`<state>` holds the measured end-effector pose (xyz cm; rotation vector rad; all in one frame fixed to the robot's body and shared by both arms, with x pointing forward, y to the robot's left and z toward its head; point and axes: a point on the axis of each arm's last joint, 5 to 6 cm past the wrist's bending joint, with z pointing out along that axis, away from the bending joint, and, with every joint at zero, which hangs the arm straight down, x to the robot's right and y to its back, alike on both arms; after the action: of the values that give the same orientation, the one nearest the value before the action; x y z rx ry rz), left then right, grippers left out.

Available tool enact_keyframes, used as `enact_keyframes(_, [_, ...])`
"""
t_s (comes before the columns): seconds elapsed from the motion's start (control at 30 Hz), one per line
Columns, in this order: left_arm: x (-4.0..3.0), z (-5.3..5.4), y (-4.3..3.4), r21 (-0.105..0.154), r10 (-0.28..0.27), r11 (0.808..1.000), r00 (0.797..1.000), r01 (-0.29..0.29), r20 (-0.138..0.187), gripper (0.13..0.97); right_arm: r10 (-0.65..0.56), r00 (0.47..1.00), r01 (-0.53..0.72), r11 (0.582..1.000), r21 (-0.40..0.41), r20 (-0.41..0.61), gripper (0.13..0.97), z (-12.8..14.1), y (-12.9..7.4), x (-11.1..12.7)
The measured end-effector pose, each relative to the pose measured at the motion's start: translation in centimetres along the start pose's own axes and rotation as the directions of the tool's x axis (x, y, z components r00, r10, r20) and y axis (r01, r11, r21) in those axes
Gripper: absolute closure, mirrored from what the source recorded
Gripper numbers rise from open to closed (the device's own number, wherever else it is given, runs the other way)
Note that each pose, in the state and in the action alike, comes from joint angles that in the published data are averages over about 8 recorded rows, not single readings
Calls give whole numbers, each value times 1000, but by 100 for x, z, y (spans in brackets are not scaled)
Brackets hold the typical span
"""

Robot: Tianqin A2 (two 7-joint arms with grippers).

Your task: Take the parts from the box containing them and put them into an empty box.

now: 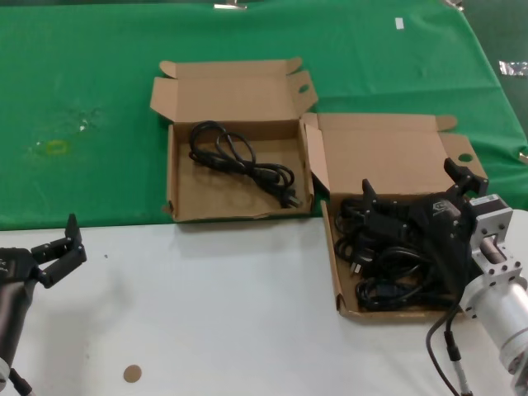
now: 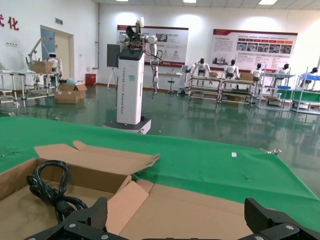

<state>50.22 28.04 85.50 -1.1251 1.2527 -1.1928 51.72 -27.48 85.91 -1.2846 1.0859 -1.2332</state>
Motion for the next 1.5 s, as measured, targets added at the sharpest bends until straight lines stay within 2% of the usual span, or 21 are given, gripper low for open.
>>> enact_keyframes(1.5, [0, 0, 0, 0, 0, 1000, 1000, 0, 0, 132, 0, 1000, 0, 1000, 0, 0, 130, 0, 0, 0])
